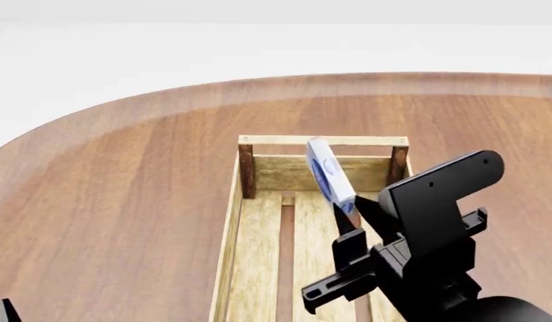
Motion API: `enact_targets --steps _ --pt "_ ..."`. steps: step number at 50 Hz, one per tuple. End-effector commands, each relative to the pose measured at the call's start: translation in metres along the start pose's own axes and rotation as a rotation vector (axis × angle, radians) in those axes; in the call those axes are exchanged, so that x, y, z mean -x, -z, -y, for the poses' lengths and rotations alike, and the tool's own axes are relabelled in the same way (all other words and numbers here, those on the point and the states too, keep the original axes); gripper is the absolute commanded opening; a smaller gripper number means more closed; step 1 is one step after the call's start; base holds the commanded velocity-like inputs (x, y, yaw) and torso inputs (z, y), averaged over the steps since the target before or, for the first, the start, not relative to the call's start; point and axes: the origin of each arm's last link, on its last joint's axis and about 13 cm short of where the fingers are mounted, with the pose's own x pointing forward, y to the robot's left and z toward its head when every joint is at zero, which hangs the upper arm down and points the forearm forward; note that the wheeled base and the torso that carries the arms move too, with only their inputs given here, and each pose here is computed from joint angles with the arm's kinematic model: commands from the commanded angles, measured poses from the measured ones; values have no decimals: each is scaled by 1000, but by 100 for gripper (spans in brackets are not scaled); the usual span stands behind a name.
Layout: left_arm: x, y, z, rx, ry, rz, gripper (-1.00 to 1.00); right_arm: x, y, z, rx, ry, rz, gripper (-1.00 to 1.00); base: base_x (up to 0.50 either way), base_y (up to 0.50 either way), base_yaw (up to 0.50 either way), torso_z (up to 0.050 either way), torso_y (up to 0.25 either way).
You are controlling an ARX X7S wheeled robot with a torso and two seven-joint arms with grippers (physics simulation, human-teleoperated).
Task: Pick up the cream cheese and put it in the tray.
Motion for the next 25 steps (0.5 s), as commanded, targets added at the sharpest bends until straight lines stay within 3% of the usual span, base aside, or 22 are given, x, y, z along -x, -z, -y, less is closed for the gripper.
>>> enact_targets --steps 1,25 --pt "0 1 0 -8 -2 4 100 -2 1 3 -37 -40 -14 -100 0 0 0 0 0" --pt "1 0 0 -23 -13 17 100 -5 11 5 -16 -24 -39 -100 0 0 0 0 0"
